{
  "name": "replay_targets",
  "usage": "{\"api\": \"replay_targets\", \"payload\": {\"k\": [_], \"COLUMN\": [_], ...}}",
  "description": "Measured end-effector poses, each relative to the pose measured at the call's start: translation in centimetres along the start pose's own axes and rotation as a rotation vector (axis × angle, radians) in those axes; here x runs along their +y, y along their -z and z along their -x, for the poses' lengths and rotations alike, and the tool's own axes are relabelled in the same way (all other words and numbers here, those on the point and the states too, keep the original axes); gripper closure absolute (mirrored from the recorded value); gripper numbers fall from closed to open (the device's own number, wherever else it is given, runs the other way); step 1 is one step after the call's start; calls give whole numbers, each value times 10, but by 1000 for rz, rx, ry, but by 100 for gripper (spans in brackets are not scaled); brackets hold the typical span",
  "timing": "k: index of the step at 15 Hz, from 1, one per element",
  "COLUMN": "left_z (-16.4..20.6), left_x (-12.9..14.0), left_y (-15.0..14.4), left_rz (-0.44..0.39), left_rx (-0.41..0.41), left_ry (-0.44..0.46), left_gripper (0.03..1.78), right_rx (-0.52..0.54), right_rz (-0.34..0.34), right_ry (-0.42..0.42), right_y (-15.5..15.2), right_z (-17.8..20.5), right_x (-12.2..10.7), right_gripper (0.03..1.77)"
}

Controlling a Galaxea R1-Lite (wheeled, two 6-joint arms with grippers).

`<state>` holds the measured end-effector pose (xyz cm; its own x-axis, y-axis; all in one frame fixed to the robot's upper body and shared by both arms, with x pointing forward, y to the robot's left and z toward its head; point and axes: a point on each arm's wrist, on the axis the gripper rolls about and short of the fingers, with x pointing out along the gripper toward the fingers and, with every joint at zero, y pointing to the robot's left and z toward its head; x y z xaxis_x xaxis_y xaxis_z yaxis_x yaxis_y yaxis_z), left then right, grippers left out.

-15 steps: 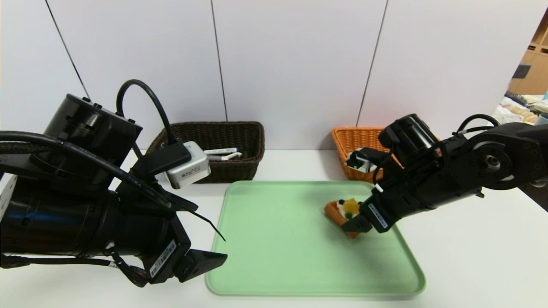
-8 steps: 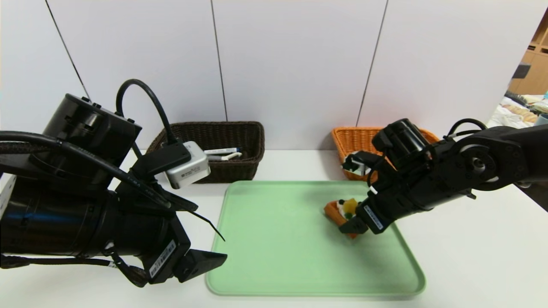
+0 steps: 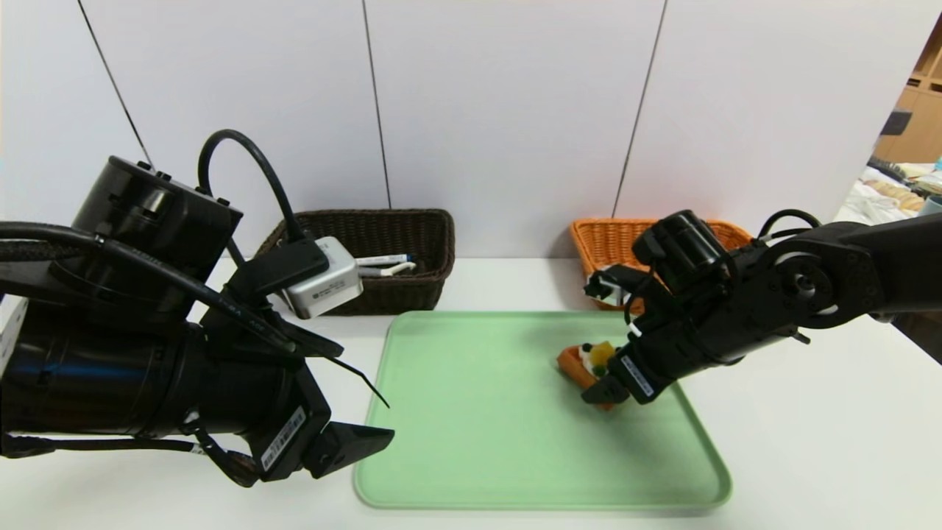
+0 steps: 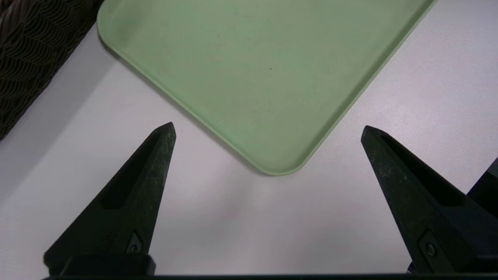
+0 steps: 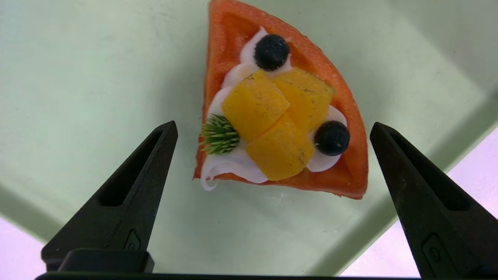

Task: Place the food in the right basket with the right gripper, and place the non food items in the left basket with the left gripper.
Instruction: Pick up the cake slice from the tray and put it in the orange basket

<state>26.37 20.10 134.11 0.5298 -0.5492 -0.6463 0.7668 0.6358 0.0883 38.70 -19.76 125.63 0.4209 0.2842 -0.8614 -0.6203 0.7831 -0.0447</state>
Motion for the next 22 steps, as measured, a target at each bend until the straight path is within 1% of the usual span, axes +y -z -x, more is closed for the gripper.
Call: {"api": "replay_targets", "payload": {"k": [2,19,21,22], "left_z": [-1,-1,-1,-1], "left_x": [0,0,0,0], "left_y": [0,0,0,0], "left_rz": [0,0,-1,0], "left_rx": [3,1,0,0], "left_ry": [1,1,0,0], "left_gripper": [12,12,12,12], "right_rx": [12,9,9,7], "right_rz": [1,7,6,6], "right_ry": [18,17,16,16], "right_y": [1,0,0,0], "right_z": [-3,-2,-1,-1], "right_x": [-1,1,1,2], "right_gripper": [9,9,45,56]}}
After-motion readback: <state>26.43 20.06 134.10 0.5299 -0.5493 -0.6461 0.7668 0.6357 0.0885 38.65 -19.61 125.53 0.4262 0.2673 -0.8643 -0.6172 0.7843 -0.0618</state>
